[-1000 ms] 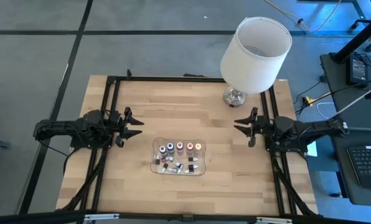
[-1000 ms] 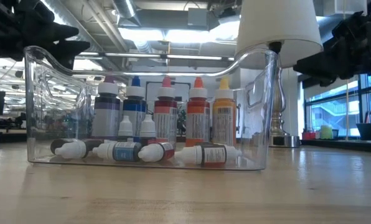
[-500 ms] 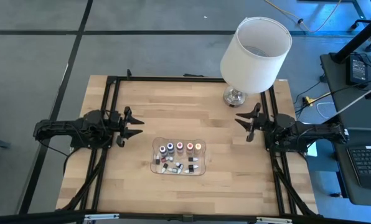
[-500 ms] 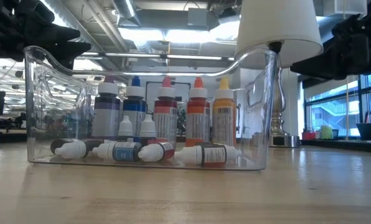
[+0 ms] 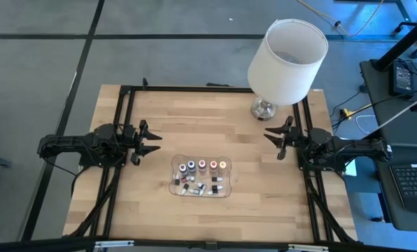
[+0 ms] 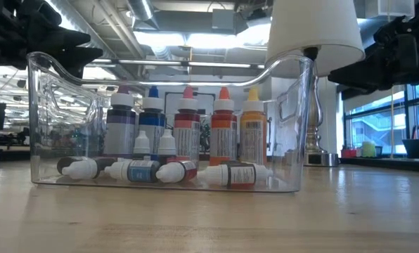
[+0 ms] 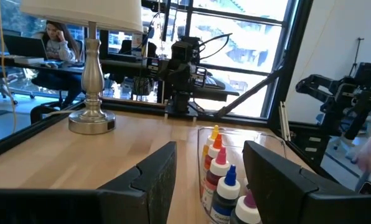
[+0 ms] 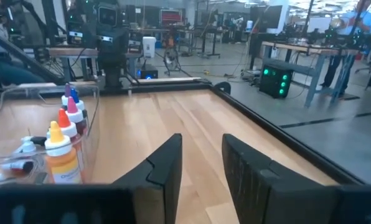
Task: Pick & Place food coloring
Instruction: Return to Home Position
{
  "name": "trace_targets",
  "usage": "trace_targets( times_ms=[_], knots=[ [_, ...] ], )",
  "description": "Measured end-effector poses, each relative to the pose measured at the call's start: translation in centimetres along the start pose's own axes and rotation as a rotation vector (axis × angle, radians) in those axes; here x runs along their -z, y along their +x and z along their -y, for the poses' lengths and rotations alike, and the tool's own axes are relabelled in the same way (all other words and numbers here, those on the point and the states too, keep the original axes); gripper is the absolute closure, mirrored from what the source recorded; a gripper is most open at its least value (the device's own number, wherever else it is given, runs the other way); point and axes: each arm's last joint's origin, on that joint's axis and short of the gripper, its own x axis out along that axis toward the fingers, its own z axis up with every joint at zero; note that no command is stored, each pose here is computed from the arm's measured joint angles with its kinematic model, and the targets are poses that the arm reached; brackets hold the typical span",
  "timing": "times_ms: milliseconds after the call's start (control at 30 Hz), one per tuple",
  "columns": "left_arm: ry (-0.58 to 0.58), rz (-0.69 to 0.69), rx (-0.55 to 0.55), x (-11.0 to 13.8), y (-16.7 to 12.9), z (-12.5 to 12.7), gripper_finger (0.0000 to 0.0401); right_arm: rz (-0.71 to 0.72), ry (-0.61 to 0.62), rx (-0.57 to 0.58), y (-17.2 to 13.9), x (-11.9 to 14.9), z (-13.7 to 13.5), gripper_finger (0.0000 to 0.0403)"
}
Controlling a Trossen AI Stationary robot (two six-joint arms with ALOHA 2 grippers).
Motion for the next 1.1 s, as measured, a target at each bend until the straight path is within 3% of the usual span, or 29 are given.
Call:
trace_targets(
  times_ms=[1100],
  knots=[
    [0.0, -0.001, 0.0, 0.01, 0.0, 0.0, 0.0221, 0.0, -0.009, -0.001, 0.0, -0.02, 0.0, 0.0286]
  ],
)
